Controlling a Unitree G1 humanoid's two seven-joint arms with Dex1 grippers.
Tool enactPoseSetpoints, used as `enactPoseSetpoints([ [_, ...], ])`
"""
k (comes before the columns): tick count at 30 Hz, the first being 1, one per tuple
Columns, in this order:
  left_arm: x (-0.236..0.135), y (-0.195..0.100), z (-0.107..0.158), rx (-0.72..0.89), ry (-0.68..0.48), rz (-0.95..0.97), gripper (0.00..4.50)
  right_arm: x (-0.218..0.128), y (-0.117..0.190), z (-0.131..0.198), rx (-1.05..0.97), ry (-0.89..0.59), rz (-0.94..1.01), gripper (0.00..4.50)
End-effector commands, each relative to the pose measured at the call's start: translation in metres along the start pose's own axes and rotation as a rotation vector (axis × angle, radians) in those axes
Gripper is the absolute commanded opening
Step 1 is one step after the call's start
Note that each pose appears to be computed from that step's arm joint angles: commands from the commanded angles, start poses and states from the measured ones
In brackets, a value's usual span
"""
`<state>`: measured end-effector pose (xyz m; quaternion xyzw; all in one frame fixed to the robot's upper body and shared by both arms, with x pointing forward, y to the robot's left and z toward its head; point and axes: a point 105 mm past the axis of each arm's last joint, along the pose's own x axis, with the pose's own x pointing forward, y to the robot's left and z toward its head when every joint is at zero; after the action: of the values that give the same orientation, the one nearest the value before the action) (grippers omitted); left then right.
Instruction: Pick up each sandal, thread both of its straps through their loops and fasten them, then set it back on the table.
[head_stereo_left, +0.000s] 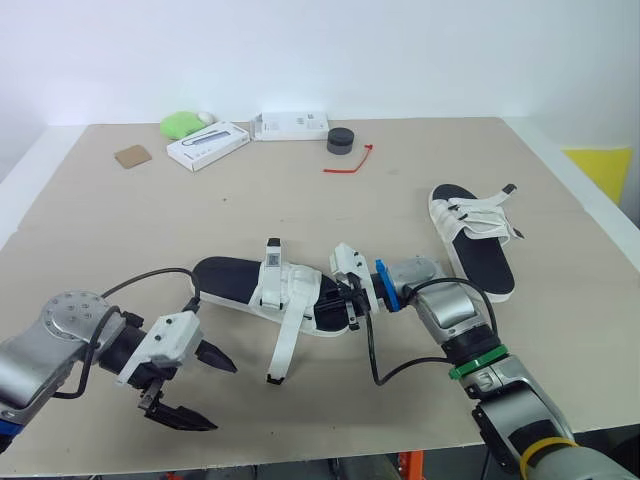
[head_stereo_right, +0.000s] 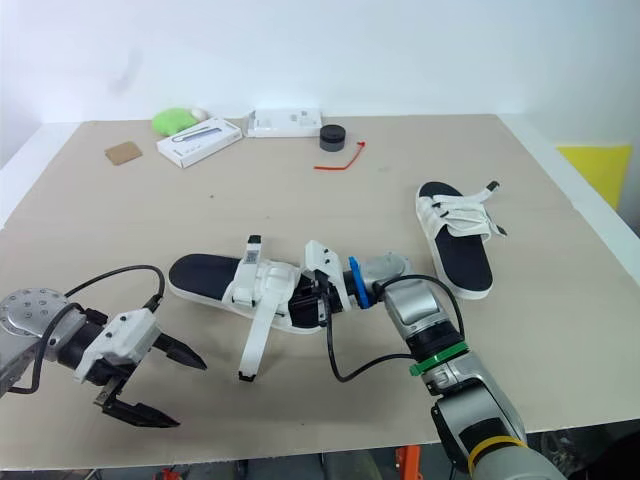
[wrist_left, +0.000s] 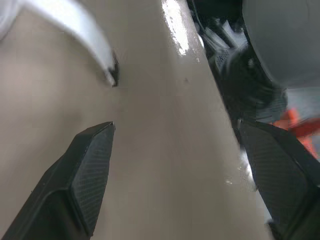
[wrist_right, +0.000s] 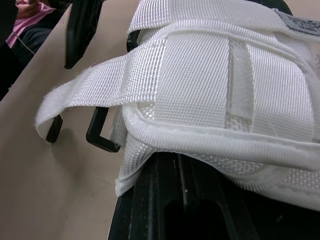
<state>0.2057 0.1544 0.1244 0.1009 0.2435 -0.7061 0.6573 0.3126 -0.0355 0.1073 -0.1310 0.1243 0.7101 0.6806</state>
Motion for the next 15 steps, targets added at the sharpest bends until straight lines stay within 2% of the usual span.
enactPoseSetpoints([
  [1, 0.015, 0.012, 0.021, -0.211, -0.146, 0.045, 4.05, 0.005, 0.006, -0.027, 0.088, 0.076, 0.011, 0.0],
  [3, 0.022, 0.021, 0.021, -0.289, -0.171, 0.073, 4.05, 0.005, 0.006, -0.027, 0.089, 0.076, 0.011, 0.0],
  [7, 0.038, 0.026, 0.009, -0.387, -0.149, 0.087, 4.05, 0.003, 0.008, -0.027, 0.092, 0.078, 0.008, 0.0],
  [14, 0.06, 0.02, 0.007, -0.409, -0.12, 0.003, 4.05, 0.001, 0.008, -0.028, 0.096, 0.079, -0.005, 0.0],
  [15, 0.063, 0.021, 0.008, -0.407, -0.123, 0.001, 3.82, 0.001, 0.008, -0.028, 0.096, 0.079, -0.008, 0.0],
])
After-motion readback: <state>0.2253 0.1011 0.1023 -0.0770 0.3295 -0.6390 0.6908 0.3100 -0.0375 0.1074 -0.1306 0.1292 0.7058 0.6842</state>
